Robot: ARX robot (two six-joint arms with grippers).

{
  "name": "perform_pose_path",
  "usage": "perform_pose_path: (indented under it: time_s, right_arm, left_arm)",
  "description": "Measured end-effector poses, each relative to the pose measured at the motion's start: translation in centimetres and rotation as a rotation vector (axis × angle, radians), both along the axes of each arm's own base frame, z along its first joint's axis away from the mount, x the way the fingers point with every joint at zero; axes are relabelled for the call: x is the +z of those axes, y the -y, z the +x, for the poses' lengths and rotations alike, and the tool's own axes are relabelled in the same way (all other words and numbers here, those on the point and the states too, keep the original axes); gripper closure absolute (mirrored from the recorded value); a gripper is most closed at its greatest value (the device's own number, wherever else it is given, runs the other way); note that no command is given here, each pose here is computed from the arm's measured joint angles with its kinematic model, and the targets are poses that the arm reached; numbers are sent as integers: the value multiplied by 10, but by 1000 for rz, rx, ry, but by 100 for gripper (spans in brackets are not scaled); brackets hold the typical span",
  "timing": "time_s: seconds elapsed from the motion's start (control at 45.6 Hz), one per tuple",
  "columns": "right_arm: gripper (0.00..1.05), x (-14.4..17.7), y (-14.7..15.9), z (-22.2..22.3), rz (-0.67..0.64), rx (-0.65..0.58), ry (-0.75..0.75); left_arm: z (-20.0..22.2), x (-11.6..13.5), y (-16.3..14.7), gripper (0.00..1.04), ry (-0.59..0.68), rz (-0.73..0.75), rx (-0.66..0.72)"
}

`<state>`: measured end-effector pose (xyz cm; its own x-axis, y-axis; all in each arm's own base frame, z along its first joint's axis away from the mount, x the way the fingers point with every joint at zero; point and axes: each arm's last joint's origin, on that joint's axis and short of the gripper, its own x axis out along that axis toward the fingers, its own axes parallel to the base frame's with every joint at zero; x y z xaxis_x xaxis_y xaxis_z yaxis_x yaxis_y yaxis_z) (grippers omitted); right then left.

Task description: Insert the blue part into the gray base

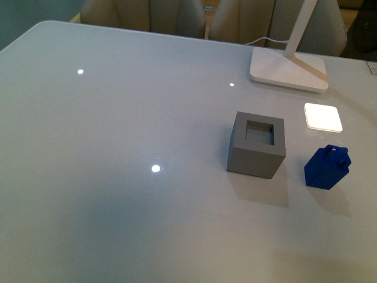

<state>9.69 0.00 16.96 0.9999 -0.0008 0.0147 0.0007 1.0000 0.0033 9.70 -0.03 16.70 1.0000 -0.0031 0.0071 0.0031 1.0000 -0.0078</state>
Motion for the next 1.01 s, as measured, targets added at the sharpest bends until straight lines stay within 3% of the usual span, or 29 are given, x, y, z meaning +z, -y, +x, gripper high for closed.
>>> perform_pose_path:
  time_s: [0.549, 0.615, 0.659, 0.812, 1.01]
  right_arm:
    - [9, 0, 0, 0, 2, -9, -4]
    - [9, 2, -7, 4, 35, -230, -261]
    - [9, 7, -14, 9, 32, -280, -316]
    - [9, 40, -33, 46, 103, -270, -356]
    - [9, 47, -22, 126, 148, -272, -540]
  left_arm:
    - [0, 0, 0, 7, 0, 0, 0]
    - [0, 0, 0, 7, 0, 0, 2]
    - [0, 0, 0, 7, 0, 0, 2]
    - [0, 0, 0, 7, 0, 0, 0]
    - [0, 0, 0, 7, 0, 0, 0]
